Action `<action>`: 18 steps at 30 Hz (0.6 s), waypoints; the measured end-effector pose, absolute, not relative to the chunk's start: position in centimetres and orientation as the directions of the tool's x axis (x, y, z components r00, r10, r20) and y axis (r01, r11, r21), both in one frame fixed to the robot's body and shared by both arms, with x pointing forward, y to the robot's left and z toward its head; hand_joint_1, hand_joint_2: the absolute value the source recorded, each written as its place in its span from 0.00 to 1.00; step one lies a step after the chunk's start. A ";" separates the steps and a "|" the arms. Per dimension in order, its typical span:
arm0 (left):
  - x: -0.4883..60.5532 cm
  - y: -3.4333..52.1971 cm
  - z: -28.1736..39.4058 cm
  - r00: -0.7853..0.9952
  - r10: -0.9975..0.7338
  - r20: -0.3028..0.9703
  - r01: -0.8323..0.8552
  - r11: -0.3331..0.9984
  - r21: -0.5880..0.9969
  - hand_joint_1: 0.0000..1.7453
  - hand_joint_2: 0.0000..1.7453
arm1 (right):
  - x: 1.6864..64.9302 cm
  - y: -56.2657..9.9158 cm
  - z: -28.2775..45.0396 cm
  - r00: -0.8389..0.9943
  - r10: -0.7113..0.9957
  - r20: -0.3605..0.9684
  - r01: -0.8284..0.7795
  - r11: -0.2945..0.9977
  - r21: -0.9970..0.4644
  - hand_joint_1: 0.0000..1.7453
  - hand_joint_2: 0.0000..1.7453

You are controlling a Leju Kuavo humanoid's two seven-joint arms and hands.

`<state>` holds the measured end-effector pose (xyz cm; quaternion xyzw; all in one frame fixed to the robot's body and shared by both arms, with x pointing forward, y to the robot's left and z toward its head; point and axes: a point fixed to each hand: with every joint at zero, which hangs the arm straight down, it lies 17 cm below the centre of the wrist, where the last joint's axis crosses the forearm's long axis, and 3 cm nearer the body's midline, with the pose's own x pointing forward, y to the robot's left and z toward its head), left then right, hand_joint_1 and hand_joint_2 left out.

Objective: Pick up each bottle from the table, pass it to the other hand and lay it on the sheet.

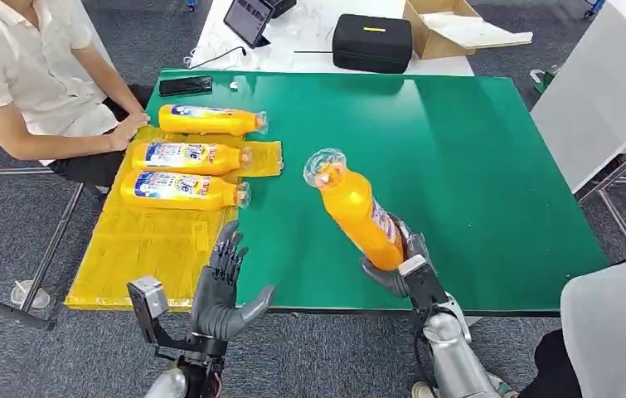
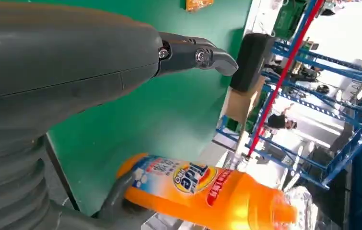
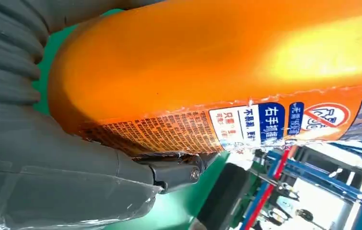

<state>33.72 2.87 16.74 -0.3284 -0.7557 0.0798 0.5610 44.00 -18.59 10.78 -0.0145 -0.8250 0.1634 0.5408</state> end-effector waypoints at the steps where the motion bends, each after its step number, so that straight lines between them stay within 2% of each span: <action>1: 33.6 2.8 17.0 -0.156 0.592 0.791 0.416 0.766 -0.491 0.00 1.00 | 43.7 -17.8 11.3 -0.428 0.182 0.885 -0.174 0.945 -0.278 1.00 1.00; 9: 33.7 2.2 18.7 -0.168 0.618 0.768 0.467 0.736 -0.490 0.00 1.00 | 41.0 -8.4 13.5 -0.467 0.052 0.883 -0.404 0.875 -0.265 1.00 1.00; 18: 34.6 2.2 20.2 -0.212 0.620 0.755 0.473 0.741 -0.476 0.00 1.00 | 38.7 -3.5 14.7 -0.479 -0.042 0.877 -0.534 0.806 -0.253 1.00 1.00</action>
